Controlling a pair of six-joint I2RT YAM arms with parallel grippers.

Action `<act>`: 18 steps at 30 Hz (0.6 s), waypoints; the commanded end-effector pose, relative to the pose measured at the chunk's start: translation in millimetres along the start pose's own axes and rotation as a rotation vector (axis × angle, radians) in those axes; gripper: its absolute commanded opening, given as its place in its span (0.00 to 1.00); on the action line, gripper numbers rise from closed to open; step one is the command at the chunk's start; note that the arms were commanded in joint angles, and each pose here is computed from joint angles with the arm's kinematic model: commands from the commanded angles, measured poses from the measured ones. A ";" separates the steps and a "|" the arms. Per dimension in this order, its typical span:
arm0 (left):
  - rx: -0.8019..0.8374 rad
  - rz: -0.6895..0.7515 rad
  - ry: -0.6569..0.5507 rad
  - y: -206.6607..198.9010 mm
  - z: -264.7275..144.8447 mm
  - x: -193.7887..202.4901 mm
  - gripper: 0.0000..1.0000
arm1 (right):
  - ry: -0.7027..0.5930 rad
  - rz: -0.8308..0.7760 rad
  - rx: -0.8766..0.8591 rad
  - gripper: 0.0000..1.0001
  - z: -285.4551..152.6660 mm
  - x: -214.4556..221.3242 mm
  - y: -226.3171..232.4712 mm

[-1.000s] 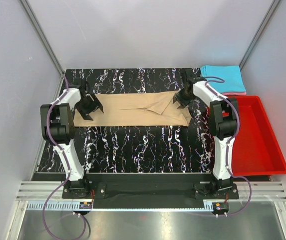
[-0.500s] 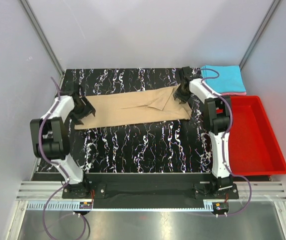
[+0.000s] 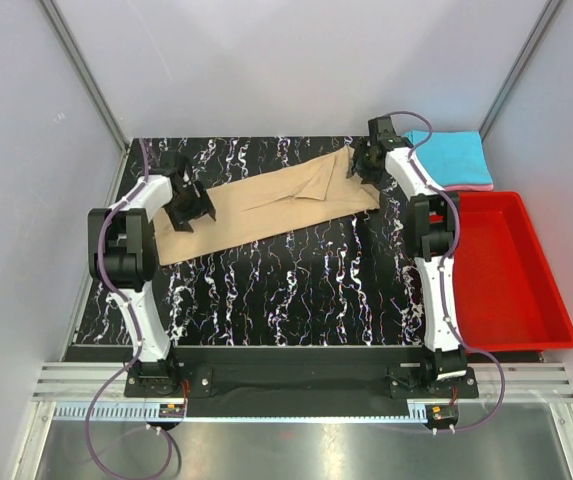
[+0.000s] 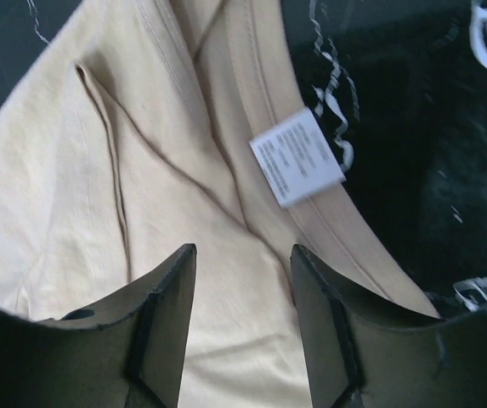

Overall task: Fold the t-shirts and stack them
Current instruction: Fold the tshirt

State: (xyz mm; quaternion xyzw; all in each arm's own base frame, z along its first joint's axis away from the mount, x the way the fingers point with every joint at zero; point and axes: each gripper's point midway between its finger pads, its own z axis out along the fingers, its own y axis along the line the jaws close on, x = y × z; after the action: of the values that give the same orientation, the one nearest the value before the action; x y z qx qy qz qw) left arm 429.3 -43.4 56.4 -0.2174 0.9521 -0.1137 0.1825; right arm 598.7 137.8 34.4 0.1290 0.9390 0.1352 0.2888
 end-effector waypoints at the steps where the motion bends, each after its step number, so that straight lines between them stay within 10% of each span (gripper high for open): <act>1: -0.149 0.004 0.021 28.6 3.6 1.6 0.75 | -0.137 -0.053 -0.089 0.58 -90.8 -51.4 25.9; 18: -0.328 -0.215 0.123 108.8 -31.3 126.7 0.76 | -0.112 0.289 -0.134 0.60 -184.6 9.1 24.5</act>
State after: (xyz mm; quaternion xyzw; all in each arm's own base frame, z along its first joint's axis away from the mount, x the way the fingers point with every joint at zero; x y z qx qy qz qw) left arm 322.2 -15.4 19.8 -0.2957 0.9463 -0.0301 0.1270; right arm 496.7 119.1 202.0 0.2122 0.8917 0.1997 0.3463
